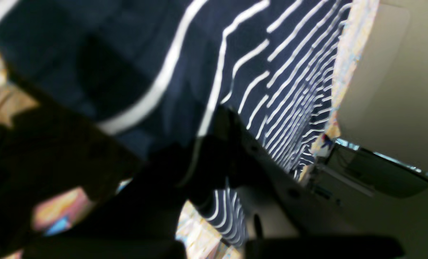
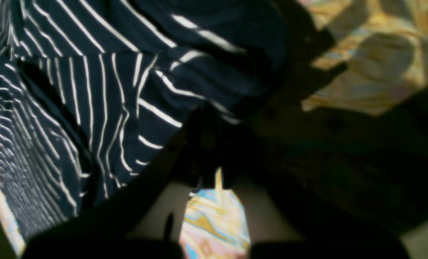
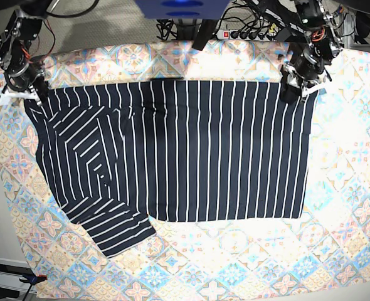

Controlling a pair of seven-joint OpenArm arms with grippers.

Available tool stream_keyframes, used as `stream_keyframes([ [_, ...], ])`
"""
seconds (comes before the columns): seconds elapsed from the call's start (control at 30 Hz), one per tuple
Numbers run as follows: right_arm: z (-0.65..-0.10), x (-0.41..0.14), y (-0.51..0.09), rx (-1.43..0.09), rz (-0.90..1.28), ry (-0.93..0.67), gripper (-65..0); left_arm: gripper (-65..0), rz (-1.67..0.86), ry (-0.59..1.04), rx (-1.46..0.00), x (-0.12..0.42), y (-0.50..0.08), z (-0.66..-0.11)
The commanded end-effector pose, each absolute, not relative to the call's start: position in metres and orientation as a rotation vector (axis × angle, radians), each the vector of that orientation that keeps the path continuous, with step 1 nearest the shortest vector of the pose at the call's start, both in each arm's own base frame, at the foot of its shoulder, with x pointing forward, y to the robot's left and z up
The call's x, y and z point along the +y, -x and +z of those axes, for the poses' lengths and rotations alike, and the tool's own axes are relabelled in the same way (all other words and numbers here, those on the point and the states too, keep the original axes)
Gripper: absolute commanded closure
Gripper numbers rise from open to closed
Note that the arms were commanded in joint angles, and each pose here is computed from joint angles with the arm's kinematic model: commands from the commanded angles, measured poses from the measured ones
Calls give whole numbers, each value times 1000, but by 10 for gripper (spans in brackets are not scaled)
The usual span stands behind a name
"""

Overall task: Fold the T-shirt properly
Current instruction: 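Drag the shirt with both grippers toward the robot's base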

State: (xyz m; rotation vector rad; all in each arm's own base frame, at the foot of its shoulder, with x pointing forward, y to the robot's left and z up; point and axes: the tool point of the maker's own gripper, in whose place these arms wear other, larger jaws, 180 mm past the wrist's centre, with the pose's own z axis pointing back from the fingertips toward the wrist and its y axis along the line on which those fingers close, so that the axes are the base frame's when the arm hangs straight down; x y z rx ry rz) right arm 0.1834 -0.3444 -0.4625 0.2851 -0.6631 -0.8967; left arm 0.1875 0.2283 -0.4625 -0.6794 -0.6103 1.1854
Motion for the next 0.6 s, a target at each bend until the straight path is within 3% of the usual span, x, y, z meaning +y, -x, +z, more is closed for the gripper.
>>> stream_keyframes([
  [0.0,-447,-362,-188,-721,-881,-245,-2,0,1189,673,-642,238,-185,-456],
  [0.57,-450,-362,-138,-650,-840,-176,-2,0,1220,601,-544,237,-117,-465],
])
